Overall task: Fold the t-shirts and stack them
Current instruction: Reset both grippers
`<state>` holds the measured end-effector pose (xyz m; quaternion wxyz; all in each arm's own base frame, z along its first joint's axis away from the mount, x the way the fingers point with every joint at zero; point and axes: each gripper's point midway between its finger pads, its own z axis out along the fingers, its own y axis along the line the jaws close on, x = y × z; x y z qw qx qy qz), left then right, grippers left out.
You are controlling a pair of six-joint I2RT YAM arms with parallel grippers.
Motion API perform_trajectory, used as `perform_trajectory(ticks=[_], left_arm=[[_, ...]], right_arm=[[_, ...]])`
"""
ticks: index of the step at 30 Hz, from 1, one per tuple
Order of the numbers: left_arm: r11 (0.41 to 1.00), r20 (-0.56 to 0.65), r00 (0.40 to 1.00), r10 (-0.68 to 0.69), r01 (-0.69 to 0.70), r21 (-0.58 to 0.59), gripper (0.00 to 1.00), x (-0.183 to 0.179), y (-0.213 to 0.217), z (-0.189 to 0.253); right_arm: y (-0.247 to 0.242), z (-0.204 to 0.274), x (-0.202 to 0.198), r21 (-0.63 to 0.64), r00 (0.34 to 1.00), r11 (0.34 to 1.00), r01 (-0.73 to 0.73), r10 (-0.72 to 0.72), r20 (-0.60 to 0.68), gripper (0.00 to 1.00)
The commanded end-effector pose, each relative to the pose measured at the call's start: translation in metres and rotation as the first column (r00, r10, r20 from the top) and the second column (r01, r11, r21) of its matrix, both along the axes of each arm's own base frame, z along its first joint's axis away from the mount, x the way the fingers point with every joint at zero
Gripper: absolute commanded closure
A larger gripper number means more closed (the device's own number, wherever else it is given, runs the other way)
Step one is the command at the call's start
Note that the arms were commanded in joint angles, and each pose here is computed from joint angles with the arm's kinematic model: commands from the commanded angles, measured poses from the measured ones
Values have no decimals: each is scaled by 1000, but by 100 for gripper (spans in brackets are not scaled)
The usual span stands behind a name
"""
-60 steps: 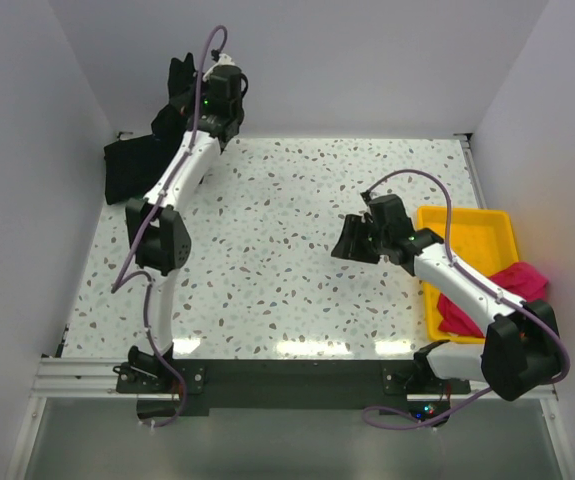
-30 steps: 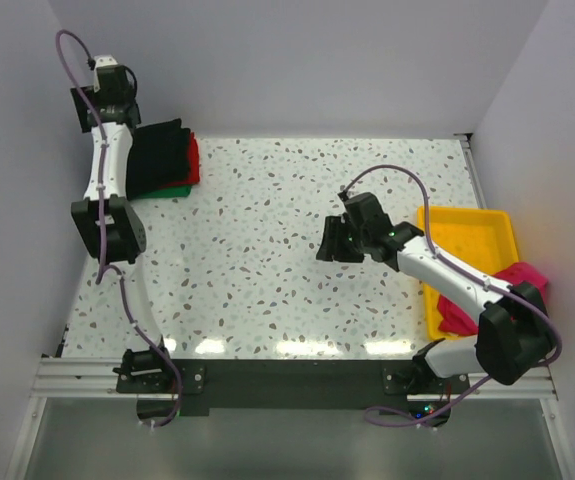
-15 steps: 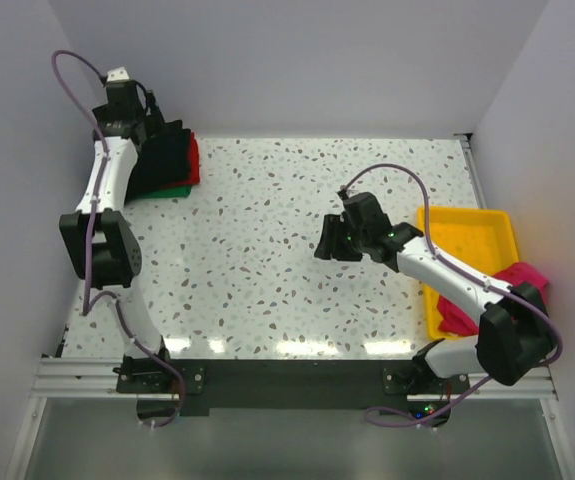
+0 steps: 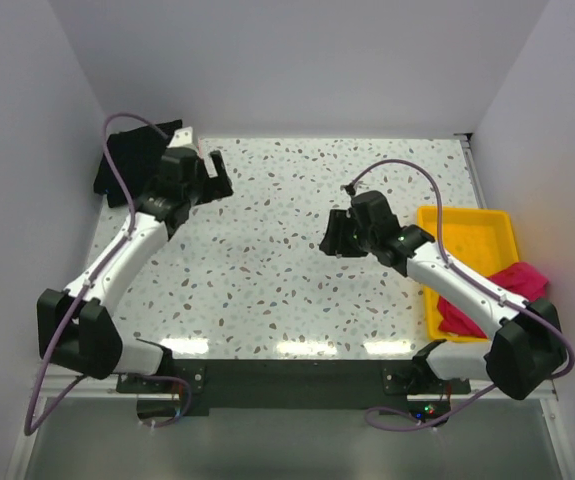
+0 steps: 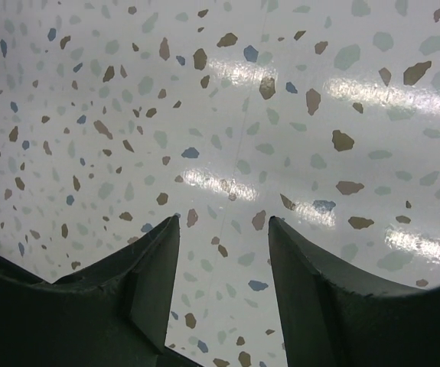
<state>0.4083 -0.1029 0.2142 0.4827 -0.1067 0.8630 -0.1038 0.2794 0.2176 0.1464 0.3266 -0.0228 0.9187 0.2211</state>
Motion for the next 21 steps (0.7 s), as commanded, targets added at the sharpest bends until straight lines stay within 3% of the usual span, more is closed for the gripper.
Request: perform_trajectory(ticks=[1, 4, 10, 21], left_arm=[[997, 53, 997, -62, 64, -35, 0, -30, -37, -1], [992, 12, 993, -114, 114, -47, 0, -58, -56, -31], [970, 4, 970, -241, 241, -38, 0, -99, -94, -43], [946, 81, 950, -302, 309, -96, 0, -103, -108, -12]], right_arm=[[-6, 29, 9, -6, 995, 1000, 28, -28, 96, 46], [-14, 29, 11, -21, 992, 998, 65, -62, 110, 46], [-33, 27, 12, -34, 976, 985, 168, -162, 145, 47], [-51, 36, 9, -42, 956, 969, 242, -230, 182, 48]])
